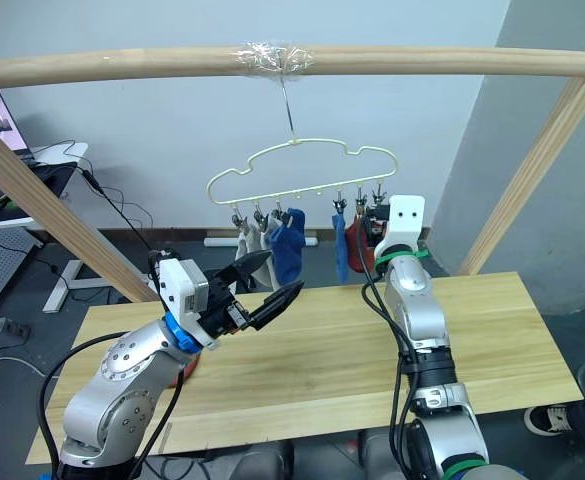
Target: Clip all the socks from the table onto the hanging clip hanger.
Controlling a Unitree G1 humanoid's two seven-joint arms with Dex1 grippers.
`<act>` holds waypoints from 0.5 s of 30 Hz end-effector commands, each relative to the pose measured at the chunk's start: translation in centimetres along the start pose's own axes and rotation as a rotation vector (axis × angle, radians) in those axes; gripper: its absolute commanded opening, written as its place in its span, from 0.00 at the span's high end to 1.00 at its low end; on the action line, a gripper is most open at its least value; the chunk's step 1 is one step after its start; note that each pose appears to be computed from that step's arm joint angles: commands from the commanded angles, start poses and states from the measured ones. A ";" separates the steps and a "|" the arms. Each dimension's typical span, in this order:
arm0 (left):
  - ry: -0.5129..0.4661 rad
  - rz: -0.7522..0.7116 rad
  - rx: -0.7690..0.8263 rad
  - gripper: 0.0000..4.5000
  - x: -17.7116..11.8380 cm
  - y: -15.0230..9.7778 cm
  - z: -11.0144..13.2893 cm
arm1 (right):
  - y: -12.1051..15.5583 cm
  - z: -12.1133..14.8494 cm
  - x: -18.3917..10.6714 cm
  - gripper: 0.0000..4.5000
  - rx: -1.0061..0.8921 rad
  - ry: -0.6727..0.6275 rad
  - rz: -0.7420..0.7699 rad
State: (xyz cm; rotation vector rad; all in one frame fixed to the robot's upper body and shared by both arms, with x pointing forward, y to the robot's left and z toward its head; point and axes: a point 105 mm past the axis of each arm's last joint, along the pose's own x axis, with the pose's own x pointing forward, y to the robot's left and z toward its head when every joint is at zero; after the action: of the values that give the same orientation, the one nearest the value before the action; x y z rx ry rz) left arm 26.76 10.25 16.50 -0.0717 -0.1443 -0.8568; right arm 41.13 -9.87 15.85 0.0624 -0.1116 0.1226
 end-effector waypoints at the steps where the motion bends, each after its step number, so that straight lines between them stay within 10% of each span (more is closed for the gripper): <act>1: -0.035 -0.026 0.044 0.00 0.3 -0.6 1.1 | 0.0 2.5 0.8 0.35 -0.010 -0.089 -0.007; 15: -0.030 -0.030 0.054 0.00 0.3 -0.8 0.9 | 0.8 3.2 1.4 0.38 0.010 -0.121 0.023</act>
State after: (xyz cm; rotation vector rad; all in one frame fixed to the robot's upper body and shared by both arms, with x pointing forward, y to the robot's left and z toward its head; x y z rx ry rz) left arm 26.68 9.91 16.41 -0.0530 -0.1488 -0.8649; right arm 42.19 -9.41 17.28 0.0708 -0.1638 0.1331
